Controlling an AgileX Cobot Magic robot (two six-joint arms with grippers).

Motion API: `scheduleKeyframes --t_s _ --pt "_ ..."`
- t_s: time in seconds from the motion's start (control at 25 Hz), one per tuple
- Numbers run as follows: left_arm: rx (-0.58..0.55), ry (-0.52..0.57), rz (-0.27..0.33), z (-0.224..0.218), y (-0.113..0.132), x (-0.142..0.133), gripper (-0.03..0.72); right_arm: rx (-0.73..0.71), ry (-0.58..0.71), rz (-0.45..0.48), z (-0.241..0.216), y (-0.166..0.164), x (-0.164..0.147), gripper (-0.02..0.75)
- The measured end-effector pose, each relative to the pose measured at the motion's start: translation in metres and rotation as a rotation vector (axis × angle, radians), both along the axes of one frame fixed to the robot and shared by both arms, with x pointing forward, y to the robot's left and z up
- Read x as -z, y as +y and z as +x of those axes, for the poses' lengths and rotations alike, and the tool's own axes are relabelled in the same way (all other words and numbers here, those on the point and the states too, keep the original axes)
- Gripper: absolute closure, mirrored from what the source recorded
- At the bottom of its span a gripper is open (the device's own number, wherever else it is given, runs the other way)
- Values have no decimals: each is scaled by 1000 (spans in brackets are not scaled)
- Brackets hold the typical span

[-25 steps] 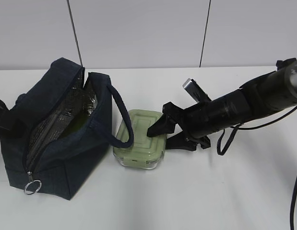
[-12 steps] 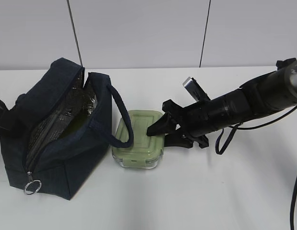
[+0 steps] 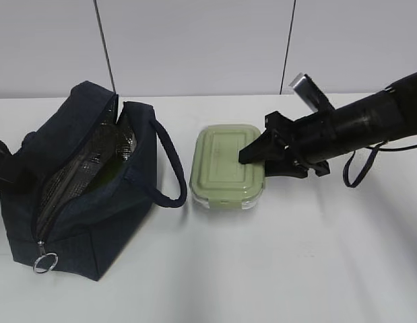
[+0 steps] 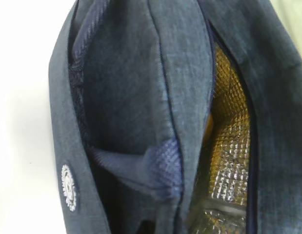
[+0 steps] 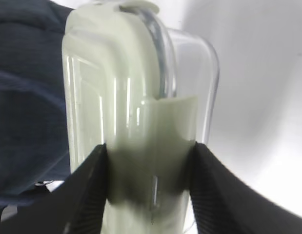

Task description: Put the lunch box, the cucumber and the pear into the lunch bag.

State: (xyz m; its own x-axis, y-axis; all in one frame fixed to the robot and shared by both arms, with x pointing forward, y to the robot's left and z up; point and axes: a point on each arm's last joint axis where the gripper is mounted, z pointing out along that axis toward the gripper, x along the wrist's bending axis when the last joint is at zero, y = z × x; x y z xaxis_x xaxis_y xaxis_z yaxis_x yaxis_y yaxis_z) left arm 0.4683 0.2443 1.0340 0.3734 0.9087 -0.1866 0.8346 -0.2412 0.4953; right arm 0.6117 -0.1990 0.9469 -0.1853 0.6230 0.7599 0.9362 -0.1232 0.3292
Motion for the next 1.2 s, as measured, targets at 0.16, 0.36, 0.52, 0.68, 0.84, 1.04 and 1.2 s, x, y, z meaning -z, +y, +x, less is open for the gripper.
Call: scheduleKeyframes --t_s 0.16,0.36,0.52,0.68,0.84,1.04,1.2 --pt "0 0 0 0 0 0 685 -39 -44 22 -7 0 -23 381" --pt "1 1 1 0 0 0 685 -73 -112 52 -17 1 -54 381" --pt "2 1 4 0 0 0 685 -91 -180 73 -25 2 -81 381" --pt "3 2 4 0 0 0 685 -104 -238 118 -27 6 -109 381" --pt "3 3 4 0 0 0 685 -141 -289 144 -27 28 -127 382" --pt "3 3 4 0 0 0 685 -179 -370 165 -26 75 -146 382" --pt "4 5 3 0 0 0 686 -183 -400 168 -22 108 -146 382"
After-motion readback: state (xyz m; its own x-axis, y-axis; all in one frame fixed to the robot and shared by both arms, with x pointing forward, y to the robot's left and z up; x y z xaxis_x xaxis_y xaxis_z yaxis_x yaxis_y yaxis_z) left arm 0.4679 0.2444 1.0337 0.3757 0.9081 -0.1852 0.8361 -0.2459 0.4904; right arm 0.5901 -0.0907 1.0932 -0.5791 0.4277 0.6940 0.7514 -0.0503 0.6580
